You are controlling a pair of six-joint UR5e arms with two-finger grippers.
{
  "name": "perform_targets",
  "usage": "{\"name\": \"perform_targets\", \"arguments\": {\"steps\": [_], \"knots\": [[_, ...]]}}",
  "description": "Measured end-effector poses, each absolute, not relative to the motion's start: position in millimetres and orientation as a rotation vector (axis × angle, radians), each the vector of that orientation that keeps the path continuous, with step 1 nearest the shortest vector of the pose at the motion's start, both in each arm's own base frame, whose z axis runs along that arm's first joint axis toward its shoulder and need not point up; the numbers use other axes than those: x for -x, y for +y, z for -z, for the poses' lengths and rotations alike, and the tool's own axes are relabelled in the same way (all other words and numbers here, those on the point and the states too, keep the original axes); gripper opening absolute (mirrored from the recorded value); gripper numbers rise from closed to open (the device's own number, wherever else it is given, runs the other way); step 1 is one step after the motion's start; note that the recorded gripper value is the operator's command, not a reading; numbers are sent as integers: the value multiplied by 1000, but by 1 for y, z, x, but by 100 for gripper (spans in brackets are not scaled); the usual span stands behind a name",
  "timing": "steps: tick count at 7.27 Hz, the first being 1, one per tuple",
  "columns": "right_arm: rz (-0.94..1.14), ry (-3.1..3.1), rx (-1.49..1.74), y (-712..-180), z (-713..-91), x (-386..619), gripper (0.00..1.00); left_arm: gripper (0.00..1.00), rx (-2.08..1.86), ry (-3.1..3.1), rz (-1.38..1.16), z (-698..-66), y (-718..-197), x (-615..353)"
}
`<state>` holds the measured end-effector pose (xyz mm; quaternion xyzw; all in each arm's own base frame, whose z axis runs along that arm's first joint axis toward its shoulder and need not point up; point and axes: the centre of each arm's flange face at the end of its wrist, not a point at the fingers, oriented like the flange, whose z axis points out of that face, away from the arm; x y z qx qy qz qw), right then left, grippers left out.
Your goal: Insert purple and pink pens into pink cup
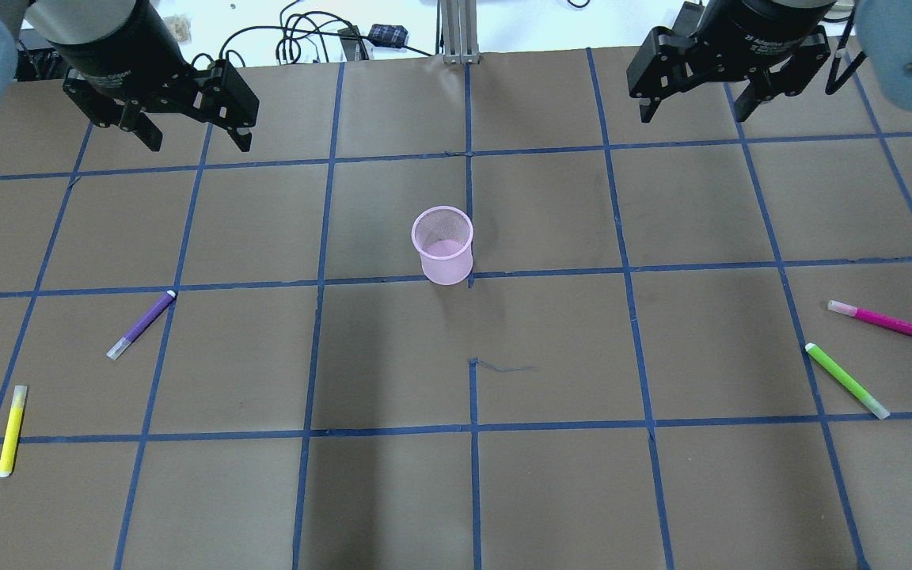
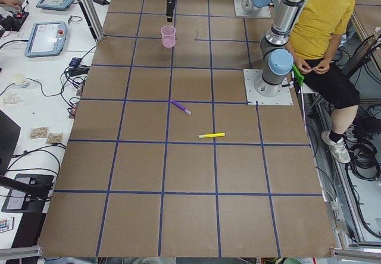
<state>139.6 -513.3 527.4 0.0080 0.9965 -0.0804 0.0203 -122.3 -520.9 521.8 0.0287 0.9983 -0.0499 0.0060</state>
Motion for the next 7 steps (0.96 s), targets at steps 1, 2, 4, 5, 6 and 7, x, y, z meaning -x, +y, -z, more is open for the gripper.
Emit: {"name": "perform_targets", "arguments": {"steps": [1,2,4,5,6,7], "knots": [[250,3091,-24,-513,-528,-140,100,100,-89,3123,157,-522,-521,122],[249,3091,-23,-513,-528,-140,100,100,-89,3121,157,-522,-521,122],[231,3099,56,-511,-525,-139,100,100,-88,3120,154,-521,-521,122],[217,3104,141,-511,-523,-136,100,100,-87,3120,146,-519,-521,121],[197,3104,215,-512,-520,-132,100,100,-85,3118,121,-515,-521,115],[168,3105,277,-513,-516,-124,100,100,-84,3117,75,-506,-526,95]]}}
